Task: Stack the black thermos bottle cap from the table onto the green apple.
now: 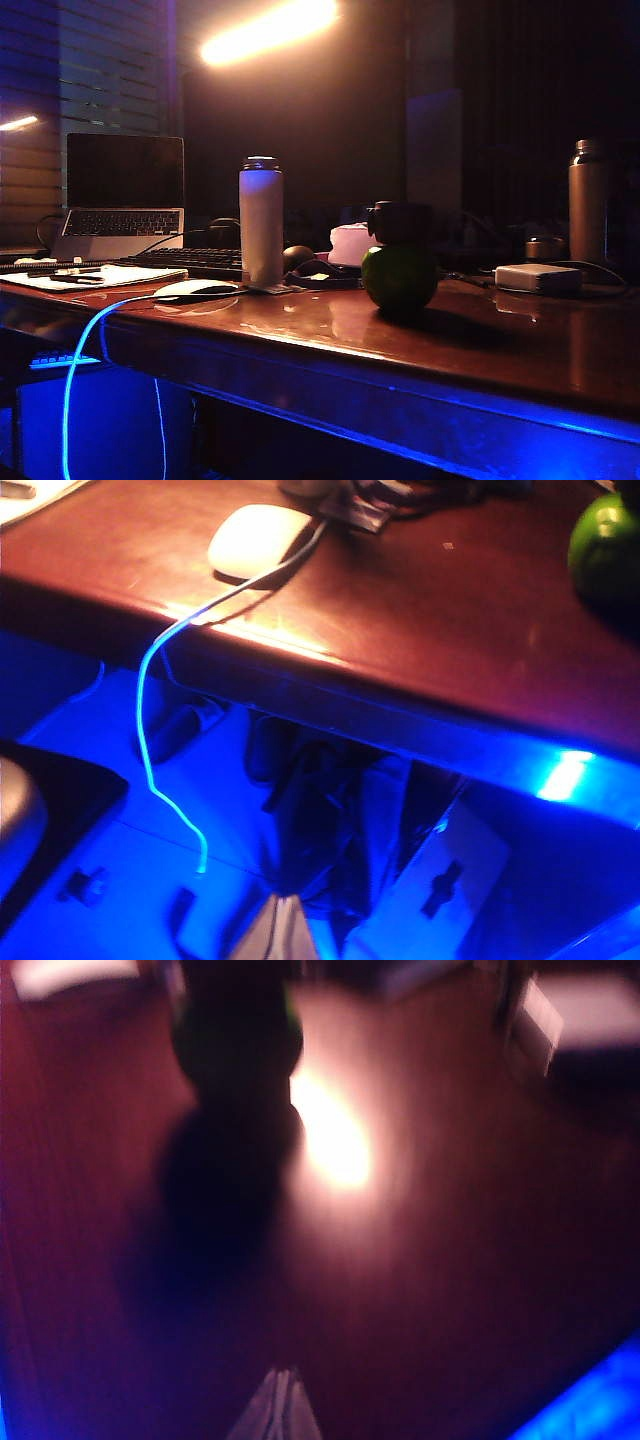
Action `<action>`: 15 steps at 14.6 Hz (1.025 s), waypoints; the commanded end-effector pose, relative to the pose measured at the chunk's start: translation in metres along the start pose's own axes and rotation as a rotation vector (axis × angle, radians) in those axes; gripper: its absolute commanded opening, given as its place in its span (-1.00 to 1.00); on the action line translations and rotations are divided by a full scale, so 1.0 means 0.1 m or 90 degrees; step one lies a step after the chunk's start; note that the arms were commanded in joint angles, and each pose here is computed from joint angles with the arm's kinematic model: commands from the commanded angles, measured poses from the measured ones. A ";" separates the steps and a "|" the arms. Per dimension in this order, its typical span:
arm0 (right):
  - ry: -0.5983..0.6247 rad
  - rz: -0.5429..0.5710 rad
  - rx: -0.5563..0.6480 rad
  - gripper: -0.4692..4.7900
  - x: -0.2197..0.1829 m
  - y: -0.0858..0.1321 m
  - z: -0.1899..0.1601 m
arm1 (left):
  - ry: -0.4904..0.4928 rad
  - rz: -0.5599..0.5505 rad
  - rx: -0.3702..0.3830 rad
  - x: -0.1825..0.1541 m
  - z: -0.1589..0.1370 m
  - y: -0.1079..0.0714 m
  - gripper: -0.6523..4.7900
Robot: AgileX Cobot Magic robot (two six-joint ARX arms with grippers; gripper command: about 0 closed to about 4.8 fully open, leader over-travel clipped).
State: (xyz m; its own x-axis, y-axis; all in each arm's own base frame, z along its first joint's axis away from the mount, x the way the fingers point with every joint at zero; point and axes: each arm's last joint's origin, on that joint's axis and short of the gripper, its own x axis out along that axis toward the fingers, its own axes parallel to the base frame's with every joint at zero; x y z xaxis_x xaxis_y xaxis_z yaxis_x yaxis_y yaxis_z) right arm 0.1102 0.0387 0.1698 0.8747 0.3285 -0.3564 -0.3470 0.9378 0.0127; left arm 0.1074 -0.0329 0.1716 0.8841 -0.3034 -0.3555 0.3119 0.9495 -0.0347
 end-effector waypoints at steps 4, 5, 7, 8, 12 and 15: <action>0.059 -0.002 0.034 -0.84 0.07 0.00 -0.29 | 0.039 0.002 0.021 0.08 -0.25 0.01 -0.77; 0.060 -0.003 0.034 -0.84 0.06 0.00 -0.29 | 0.044 0.002 0.021 0.08 -0.27 0.01 -0.77; 0.060 -0.003 0.033 -0.84 0.06 0.00 -0.29 | 0.050 0.003 0.022 0.09 -0.31 0.01 -0.77; 0.060 -0.003 0.033 -0.84 0.06 0.00 -0.29 | 0.048 0.003 0.027 0.10 -0.33 0.01 -0.77; 0.059 -0.002 0.033 -0.84 0.06 0.00 -0.29 | 0.043 0.002 0.029 0.10 -0.33 0.01 -0.77; 0.060 -0.003 0.033 -0.84 0.06 0.00 -0.29 | 0.043 0.002 0.029 0.10 -0.33 0.01 -0.77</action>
State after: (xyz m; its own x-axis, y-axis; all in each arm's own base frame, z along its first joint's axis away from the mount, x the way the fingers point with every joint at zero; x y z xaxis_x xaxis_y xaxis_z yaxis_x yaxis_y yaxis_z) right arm 0.1050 0.0369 0.1364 0.8289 0.3124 -0.4641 -0.3250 0.9441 0.0550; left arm 0.1046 -0.0321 0.1350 0.8523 -0.2936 -0.4328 0.3282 0.9446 0.0056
